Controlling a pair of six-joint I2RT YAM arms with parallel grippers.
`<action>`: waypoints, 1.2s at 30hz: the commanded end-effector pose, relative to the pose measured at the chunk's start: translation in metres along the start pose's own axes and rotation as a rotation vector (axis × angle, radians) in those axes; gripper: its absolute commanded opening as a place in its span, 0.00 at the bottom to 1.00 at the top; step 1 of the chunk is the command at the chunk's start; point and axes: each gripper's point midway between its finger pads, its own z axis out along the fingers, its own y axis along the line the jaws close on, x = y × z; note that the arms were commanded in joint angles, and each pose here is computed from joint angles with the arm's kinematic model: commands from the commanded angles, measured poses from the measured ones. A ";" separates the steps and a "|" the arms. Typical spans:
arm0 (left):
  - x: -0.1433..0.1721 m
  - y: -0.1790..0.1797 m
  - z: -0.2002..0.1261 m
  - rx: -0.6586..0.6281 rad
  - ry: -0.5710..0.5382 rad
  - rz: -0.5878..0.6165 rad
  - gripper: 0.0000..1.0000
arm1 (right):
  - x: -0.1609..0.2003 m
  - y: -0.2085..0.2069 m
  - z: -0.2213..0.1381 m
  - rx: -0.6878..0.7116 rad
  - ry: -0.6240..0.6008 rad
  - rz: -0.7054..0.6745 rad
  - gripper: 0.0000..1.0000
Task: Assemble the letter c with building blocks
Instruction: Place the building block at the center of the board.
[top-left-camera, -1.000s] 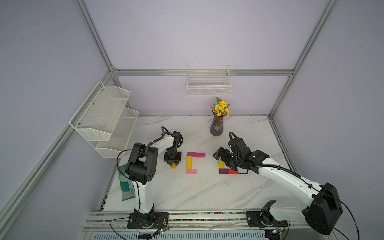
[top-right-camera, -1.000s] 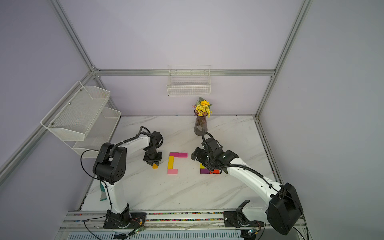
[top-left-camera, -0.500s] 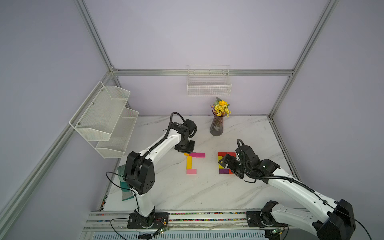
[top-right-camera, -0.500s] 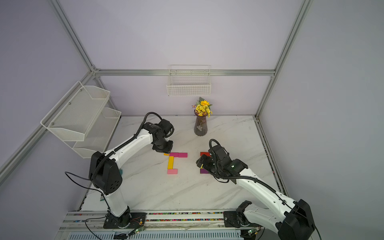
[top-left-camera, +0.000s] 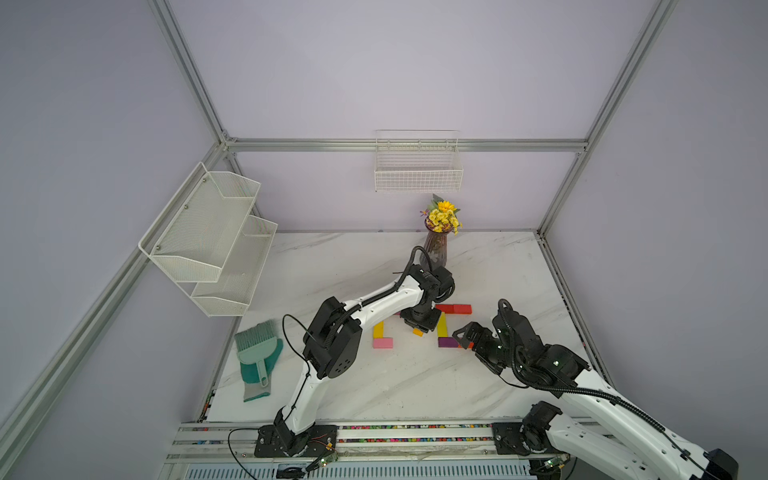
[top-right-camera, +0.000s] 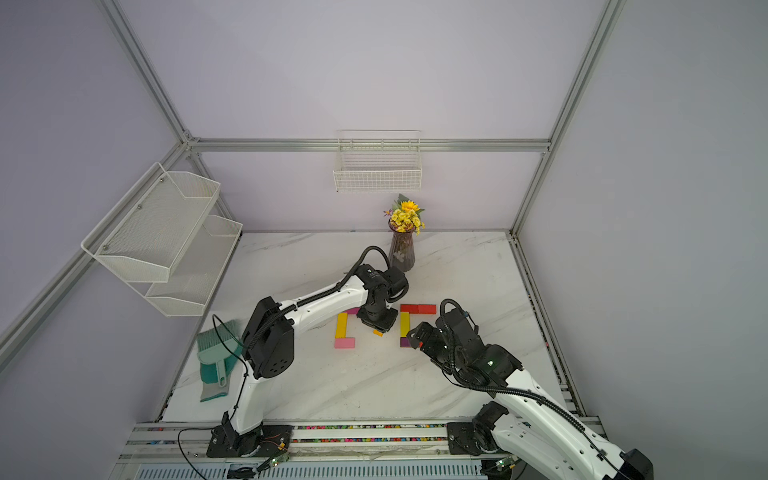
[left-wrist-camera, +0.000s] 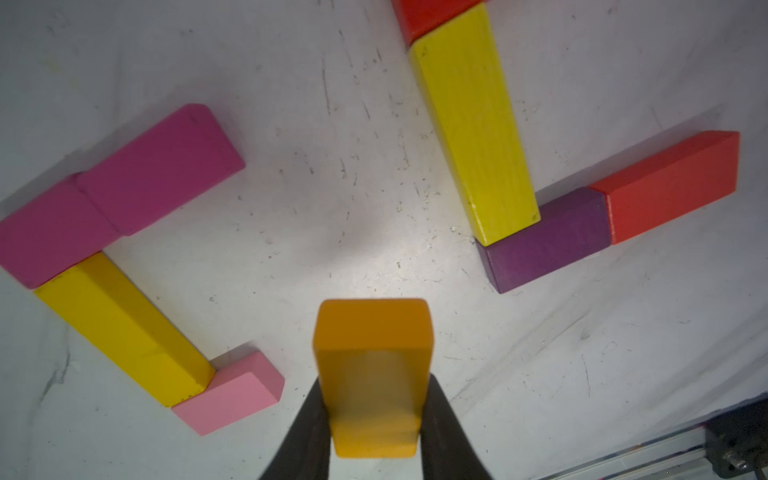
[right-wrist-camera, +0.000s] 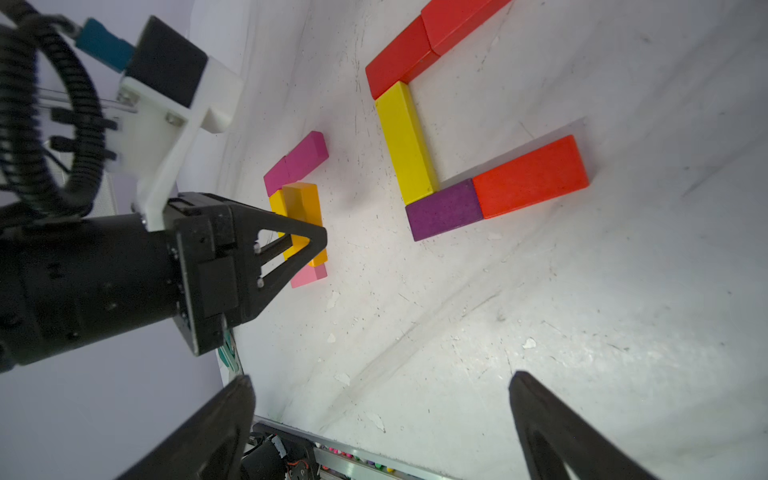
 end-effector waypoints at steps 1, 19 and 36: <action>-0.010 -0.009 -0.011 0.026 -0.025 -0.022 0.00 | -0.004 -0.012 -0.008 0.035 -0.037 0.027 0.97; -0.010 -0.009 0.009 0.001 0.015 -0.053 0.00 | -0.008 -0.001 -0.016 0.022 -0.041 -0.070 0.97; 0.030 0.008 0.029 -0.006 0.037 -0.109 0.18 | -0.005 0.011 -0.011 0.000 -0.003 -0.119 0.97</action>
